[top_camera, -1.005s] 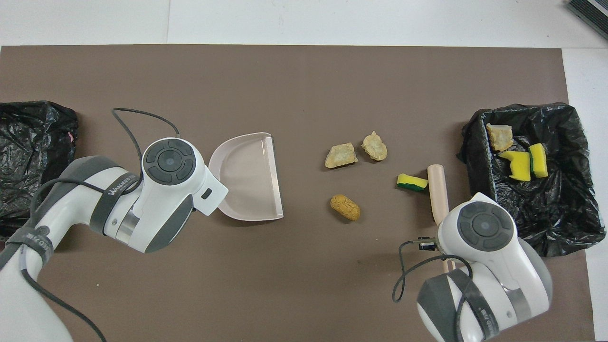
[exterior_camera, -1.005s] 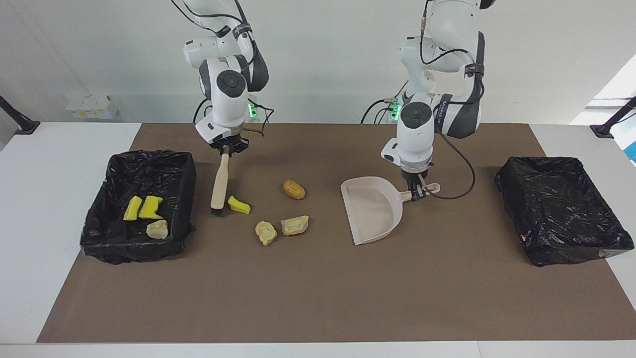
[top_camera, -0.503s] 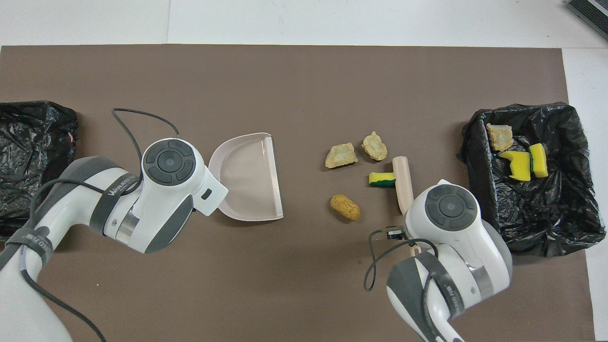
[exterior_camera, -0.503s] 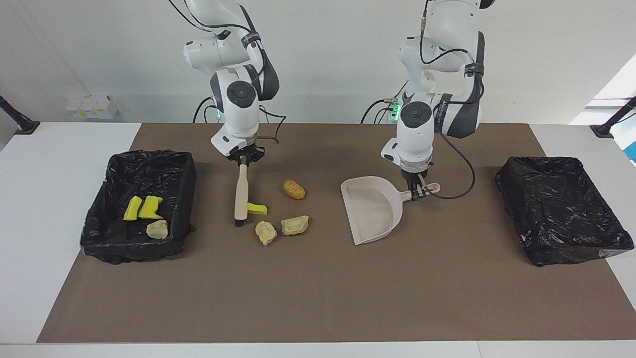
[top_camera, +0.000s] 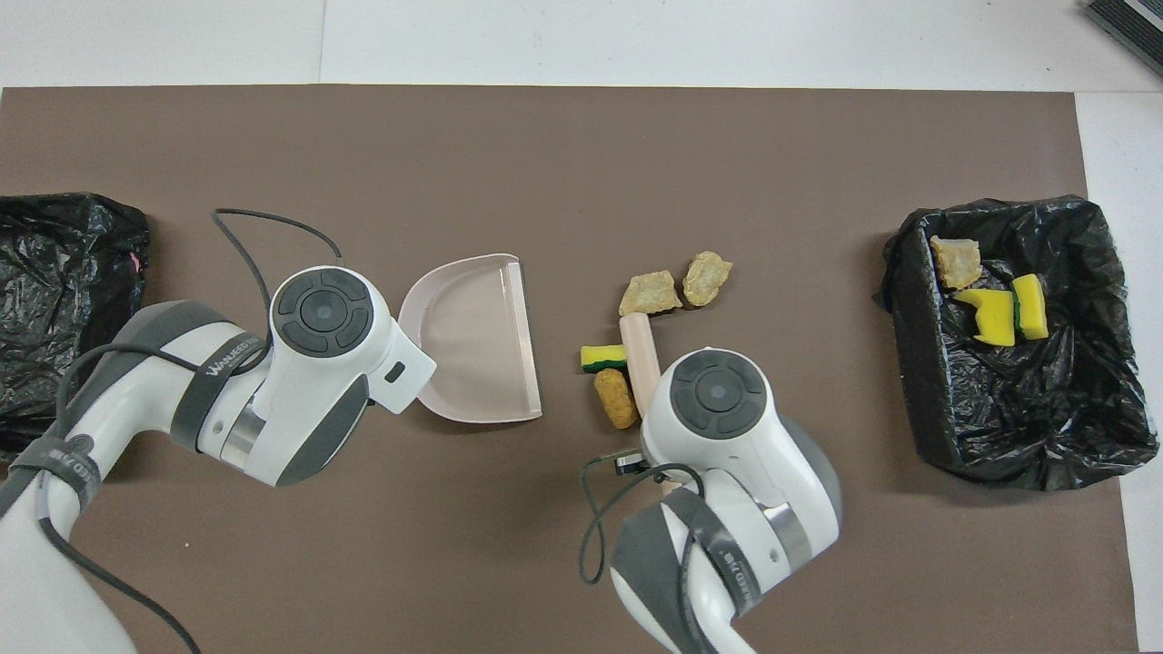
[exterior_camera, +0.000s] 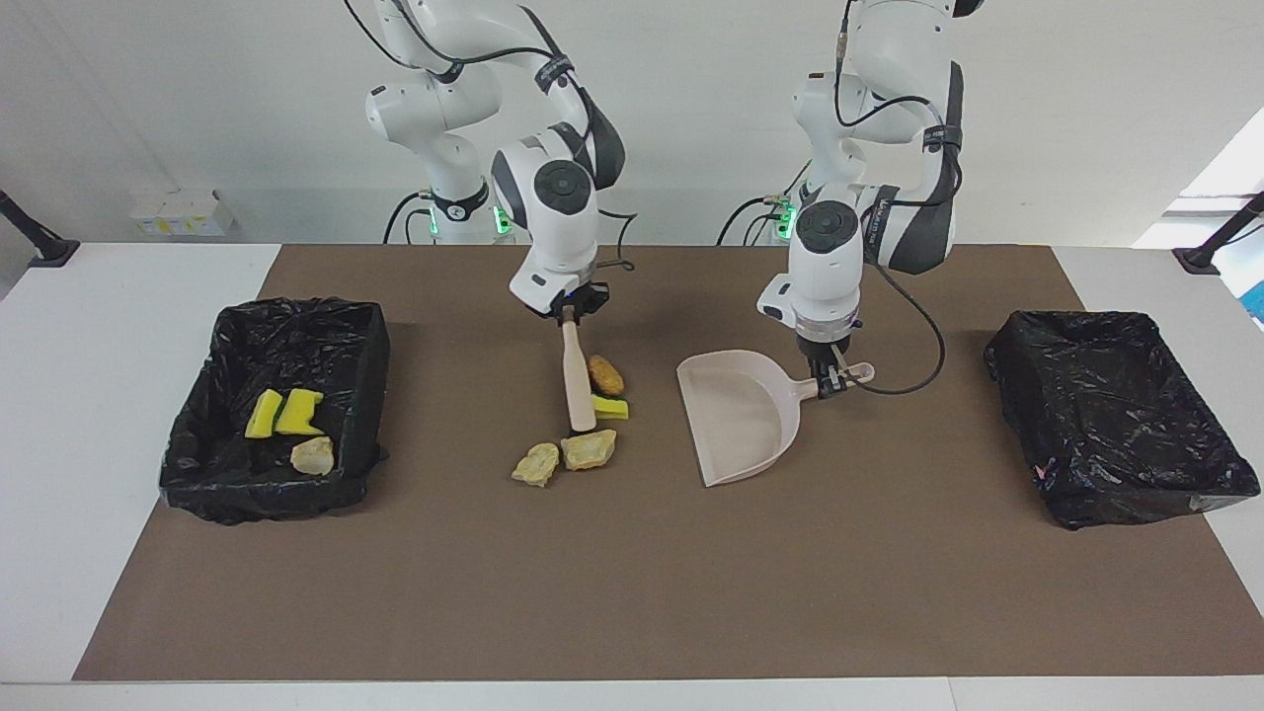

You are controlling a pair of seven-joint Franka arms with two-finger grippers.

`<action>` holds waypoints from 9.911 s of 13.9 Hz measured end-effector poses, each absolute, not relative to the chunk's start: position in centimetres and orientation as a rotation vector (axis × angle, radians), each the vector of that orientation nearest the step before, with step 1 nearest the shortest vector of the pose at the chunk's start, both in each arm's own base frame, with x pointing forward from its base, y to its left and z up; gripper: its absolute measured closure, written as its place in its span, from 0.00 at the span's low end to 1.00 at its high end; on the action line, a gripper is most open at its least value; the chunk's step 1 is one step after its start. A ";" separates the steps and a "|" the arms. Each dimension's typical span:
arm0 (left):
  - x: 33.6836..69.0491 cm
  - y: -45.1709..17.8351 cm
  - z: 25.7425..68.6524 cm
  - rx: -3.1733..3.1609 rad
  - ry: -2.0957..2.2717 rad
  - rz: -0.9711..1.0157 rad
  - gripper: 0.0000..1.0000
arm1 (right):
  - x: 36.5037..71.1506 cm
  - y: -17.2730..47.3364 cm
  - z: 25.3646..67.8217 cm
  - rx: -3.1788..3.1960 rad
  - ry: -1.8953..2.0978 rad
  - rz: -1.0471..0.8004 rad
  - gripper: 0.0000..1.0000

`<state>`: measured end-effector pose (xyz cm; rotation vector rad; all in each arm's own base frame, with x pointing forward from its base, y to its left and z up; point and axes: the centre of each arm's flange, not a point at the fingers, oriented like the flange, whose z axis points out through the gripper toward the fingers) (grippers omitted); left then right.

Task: Sweep and dump trash in bin

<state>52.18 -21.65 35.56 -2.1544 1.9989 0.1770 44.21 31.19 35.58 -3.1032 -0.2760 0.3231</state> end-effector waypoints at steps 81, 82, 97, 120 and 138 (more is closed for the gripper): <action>52.4 27.8 53.1 -2.143 1.838 0.068 0.68 | 27.9 48.6 35.3 -3.123 0.026 0.245 0.74; 52.4 29.7 53.5 -2.102 1.852 0.098 0.68 | 27.9 48.6 35.1 -3.121 0.029 0.240 0.74; 58.1 28.2 52.3 -1.538 1.747 0.850 0.68 | 44.8 38.1 50.2 -3.098 -0.092 0.158 0.00; 58.8 23.3 59.4 -1.528 1.327 1.033 0.68 | 59.2 0.0 59.5 -3.218 -0.181 -0.058 0.00; 59.9 18.7 60.9 -1.420 1.291 1.088 0.68 | 55.3 -0.8 61.0 -3.144 -0.073 0.028 0.00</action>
